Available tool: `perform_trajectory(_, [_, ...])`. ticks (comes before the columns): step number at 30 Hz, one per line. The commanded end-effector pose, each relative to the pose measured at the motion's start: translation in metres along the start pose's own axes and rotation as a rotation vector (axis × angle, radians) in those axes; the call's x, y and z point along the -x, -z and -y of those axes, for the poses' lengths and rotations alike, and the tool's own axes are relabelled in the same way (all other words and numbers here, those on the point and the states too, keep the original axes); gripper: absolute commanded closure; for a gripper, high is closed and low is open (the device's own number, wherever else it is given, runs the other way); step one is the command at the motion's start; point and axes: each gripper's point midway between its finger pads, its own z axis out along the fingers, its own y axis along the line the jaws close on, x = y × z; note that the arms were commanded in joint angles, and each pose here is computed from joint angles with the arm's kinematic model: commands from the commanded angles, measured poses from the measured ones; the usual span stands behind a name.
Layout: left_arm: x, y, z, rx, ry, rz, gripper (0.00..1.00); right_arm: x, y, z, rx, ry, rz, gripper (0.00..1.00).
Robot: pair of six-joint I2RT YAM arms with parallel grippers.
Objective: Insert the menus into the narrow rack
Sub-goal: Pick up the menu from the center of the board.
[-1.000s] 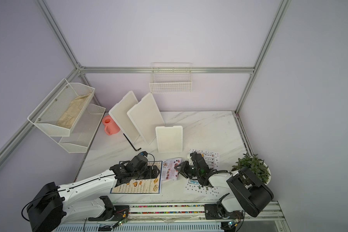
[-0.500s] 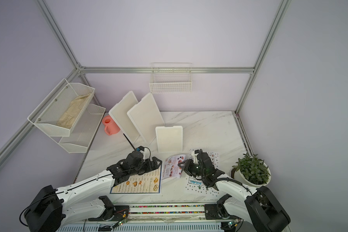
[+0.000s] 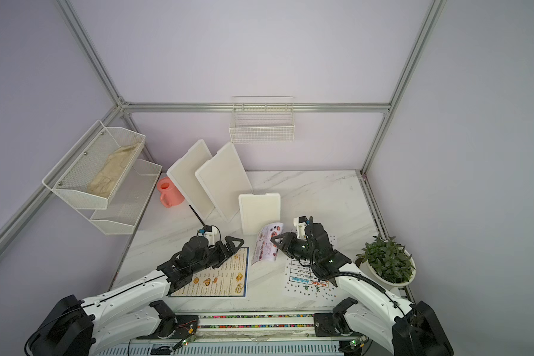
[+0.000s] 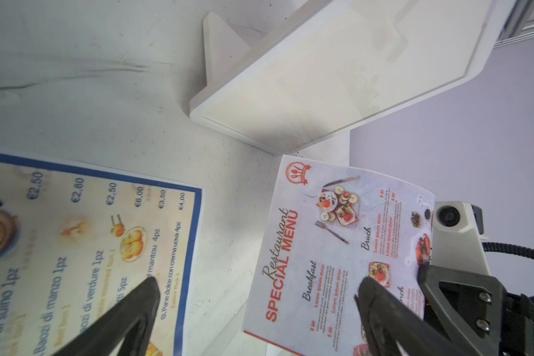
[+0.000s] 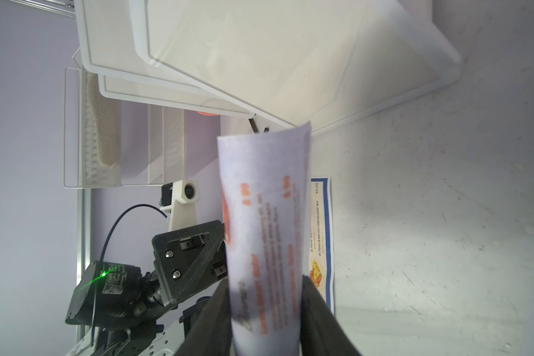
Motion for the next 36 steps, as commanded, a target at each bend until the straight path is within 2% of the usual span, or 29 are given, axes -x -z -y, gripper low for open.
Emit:
perform_trajectory(1, [0.008,0.002,0.03,-0.16,0.028,0.024,0.0,0.004,0.004,-0.029,0.073,0.027,-0.012,0.62])
perform_trajectory(9, [0.018,0.013,0.058,-0.292,0.047,0.047,0.0,0.011,0.016,-0.085,0.241,0.037,-0.021,0.61])
perform_trajectory(14, [0.014,0.018,0.087,-0.406,0.017,-0.006,0.0,0.009,0.013,-0.077,0.245,-0.002,-0.028,0.61])
perform_trajectory(20, [0.009,0.021,0.112,-0.508,-0.018,-0.065,0.0,0.006,0.007,-0.052,0.174,-0.035,-0.021,0.61])
perform_trajectory(28, [0.014,0.027,0.102,-0.478,-0.032,-0.01,0.16,0.004,0.008,-0.038,0.096,-0.003,-0.019,0.6])
perform_trajectory(36, [0.015,0.028,0.092,-0.422,-0.062,-0.007,0.37,0.004,0.006,-0.032,0.041,0.053,-0.033,0.59])
